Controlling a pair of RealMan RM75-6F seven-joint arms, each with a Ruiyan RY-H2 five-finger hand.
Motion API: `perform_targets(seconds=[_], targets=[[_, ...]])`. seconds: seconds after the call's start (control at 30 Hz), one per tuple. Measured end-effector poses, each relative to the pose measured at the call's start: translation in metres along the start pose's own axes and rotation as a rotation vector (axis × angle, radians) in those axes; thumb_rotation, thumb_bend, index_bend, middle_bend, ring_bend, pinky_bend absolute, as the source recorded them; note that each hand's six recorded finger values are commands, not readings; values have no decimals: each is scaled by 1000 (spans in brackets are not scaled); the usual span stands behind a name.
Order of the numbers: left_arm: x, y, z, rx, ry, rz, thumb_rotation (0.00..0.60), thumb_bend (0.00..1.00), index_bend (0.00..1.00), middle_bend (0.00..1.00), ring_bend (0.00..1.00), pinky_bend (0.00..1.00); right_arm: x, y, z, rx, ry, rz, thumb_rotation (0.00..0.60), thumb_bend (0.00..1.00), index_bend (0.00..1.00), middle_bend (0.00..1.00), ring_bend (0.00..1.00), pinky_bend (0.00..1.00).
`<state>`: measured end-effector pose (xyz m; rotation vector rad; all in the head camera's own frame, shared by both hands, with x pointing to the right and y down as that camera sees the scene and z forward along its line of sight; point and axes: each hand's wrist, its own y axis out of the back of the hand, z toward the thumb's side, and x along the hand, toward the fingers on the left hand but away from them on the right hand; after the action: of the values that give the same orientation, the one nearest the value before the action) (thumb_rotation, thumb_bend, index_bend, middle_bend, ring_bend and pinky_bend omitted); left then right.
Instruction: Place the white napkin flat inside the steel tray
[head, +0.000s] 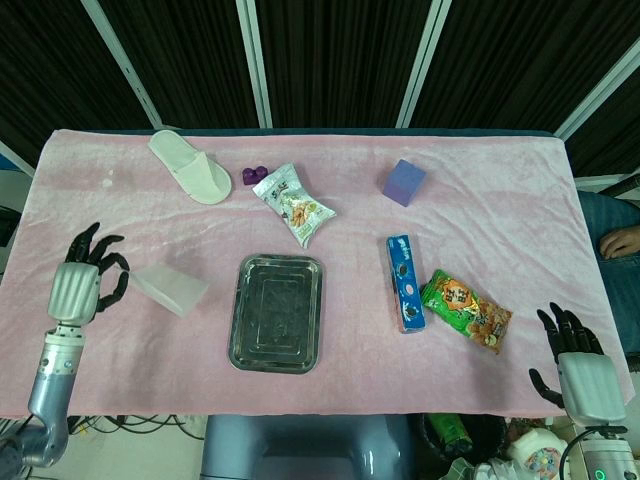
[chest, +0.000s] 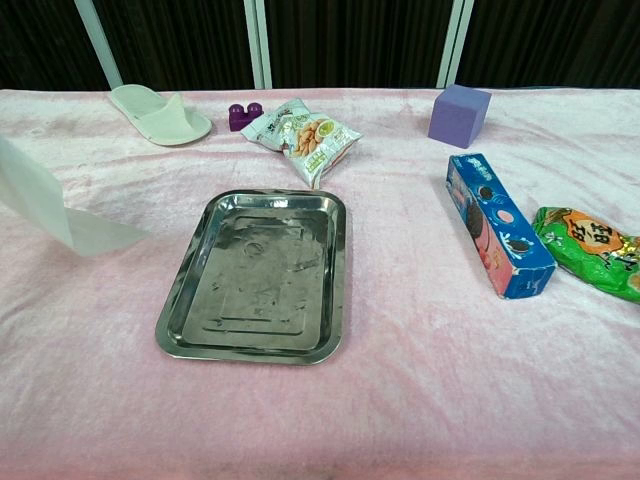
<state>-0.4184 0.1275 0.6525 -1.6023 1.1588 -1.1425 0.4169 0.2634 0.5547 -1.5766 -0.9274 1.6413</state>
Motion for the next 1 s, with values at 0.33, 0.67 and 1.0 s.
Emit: perform_targets(seconds=[0.33, 0.67, 1.0], targets=[[90, 45, 46, -26, -77, 170, 600, 465, 605, 258, 0, 118, 0, -2, 1, 8, 4, 6, 600, 237, 0, 0, 49, 173], [109, 35, 93, -39, -161, 197, 600, 465, 606, 260, 0, 118, 1, -2, -1, 0, -8, 14, 600, 237, 0, 0, 49, 173], [77, 10, 106, -70, -191, 112, 600, 465, 611, 260, 0, 114, 1, -2, -2, -2, -14, 23, 600, 238, 0, 0, 49, 174]])
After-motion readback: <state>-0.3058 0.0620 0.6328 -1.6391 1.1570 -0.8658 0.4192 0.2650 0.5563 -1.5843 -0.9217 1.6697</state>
